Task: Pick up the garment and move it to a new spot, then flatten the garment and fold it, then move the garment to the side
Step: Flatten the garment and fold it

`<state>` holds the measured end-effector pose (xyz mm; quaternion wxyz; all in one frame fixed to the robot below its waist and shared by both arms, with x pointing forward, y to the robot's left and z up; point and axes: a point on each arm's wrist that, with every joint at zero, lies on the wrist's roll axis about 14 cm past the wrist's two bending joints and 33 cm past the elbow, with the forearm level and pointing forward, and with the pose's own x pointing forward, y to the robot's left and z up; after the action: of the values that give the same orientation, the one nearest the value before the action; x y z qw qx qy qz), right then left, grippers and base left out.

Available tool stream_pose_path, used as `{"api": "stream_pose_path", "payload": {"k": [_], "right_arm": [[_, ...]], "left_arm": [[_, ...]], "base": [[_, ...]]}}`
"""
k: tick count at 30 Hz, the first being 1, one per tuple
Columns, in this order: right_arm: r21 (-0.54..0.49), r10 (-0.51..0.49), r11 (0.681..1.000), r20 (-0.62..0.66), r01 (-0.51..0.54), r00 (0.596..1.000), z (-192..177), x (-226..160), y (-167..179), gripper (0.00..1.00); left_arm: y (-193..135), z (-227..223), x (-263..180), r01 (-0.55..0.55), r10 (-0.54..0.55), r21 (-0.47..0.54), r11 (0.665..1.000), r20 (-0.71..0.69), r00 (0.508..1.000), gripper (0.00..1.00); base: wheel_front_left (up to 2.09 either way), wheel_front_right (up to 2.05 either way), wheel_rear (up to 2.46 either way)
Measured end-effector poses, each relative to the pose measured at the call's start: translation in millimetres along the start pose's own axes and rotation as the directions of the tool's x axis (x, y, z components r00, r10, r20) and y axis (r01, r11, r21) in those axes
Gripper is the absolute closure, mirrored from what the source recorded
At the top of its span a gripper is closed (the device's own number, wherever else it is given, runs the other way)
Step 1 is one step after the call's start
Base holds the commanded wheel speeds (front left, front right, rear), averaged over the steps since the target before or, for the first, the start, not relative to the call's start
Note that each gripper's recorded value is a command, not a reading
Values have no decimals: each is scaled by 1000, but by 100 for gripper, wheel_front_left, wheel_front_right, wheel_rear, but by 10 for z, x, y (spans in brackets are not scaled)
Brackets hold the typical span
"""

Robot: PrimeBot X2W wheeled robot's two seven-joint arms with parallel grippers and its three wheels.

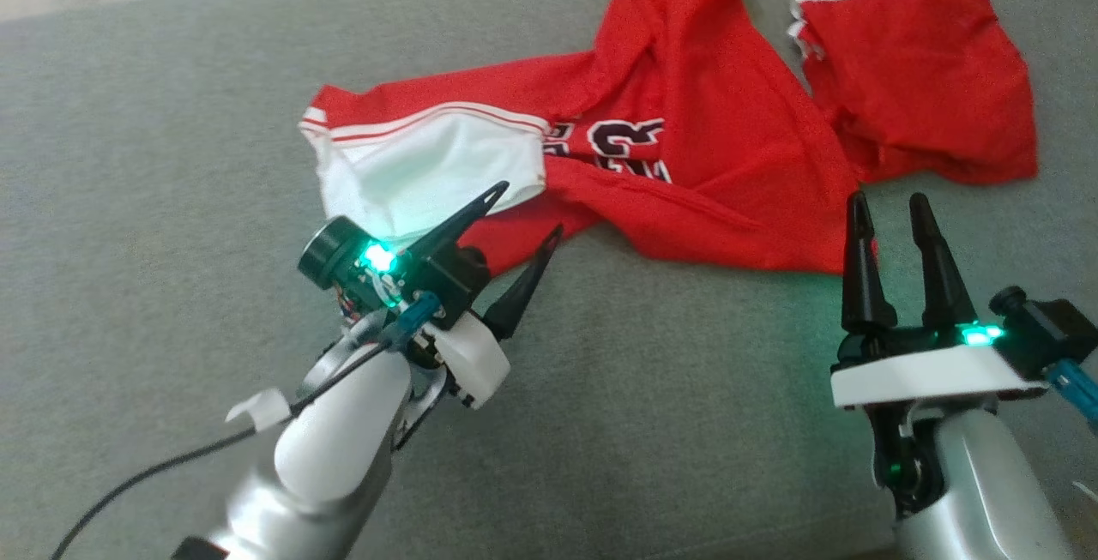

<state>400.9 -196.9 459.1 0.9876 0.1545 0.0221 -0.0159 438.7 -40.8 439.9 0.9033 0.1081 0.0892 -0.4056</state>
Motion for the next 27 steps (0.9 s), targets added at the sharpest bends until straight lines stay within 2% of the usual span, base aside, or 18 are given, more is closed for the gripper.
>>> {"api": "stream_pose_path", "payload": {"k": [4,11,12,13,21,27], "right_arm": [[1,-33,999,6,33,999,24,9,-113,0],[5,-70,998,1,70,998,15,-28,-234,0],[5,-72,997,2,72,997,17,-31,-238,0],[5,-72,997,3,72,997,20,-32,-239,0],[9,-65,998,9,65,998,43,-29,-215,0],[15,-54,998,10,53,999,47,-34,-172,0]], "left_arm": [[33,-168,147,16,-13,53,998,-56,998,0],[127,-320,286,2,6,83,997,-94,996,0],[124,-341,287,4,5,83,997,-101,995,54],[120,-364,282,6,4,84,996,-108,994,100],[185,-245,257,-11,18,105,994,-66,998,100],[482,29,206,-62,65,171,983,-13,998,100]], "base": [[0,0,0],[0,0,0],[0,0,0],[0,0,0],[0,0,0],[0,0,0]]}}
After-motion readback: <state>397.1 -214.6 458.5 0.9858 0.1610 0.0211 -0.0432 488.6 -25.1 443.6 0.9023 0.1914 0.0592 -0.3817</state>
